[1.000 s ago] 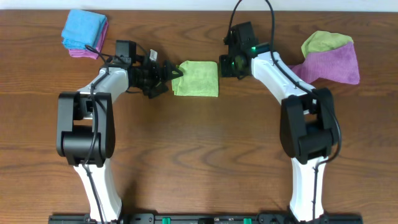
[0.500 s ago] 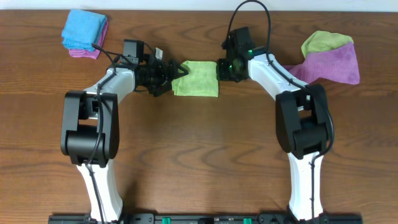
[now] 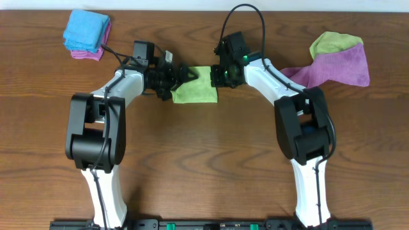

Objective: Fold the cloth
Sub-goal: 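Lift the folded green cloth with the left gripper and carry it to the top-left stack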

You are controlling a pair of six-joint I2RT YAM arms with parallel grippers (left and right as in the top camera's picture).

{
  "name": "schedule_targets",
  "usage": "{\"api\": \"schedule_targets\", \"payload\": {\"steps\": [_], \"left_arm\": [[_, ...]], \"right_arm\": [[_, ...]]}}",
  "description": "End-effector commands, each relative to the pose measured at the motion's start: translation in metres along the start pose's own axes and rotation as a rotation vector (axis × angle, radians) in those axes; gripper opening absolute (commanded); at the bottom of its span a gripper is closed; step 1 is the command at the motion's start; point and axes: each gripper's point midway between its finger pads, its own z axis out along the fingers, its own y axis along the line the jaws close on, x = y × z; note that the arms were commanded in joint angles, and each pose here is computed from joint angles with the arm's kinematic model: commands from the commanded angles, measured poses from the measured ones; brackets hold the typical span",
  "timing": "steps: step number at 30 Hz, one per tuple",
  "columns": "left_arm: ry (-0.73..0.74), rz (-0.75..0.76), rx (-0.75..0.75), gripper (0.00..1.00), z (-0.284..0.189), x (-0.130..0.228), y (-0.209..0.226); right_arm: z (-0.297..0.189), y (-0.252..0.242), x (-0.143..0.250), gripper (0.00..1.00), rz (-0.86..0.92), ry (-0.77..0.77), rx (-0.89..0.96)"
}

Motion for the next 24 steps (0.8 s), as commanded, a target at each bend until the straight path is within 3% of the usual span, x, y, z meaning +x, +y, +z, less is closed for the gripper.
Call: {"api": "schedule_targets", "payload": {"steps": [1,3,5,10,15,21,24], "left_arm": [[0.006,-0.034,-0.054,0.59,0.006,0.004,0.017],[0.005,-0.041,-0.059,0.41,0.005,0.003,0.019],[-0.001,-0.052,-0.059,0.06,0.003,0.001,0.021],[-0.041,-0.082,-0.019,0.06,-0.006,-0.013,0.017],[-0.183,-0.056,0.171,0.06,-0.047,-0.072,-0.039],[-0.477,0.011,0.342,0.06,-0.160,-0.164,-0.101],[-0.702,-0.088,0.414,0.06,-0.244,-0.214,-0.093]], "right_arm": [[0.008,-0.015,0.008,0.01,0.045,0.036,0.010],[0.005,-0.025,0.008,0.01,0.065,0.041,0.019],[-0.001,-0.037,0.008,0.01,0.095,0.050,0.031],[-0.019,-0.060,0.007,0.01,0.136,0.062,0.053],[-0.042,-0.058,0.000,0.01,0.085,0.043,0.052],[-0.076,-0.042,-0.013,0.01,0.008,-0.015,0.040],[-0.097,-0.034,-0.018,0.01,-0.041,-0.043,0.043]]}}
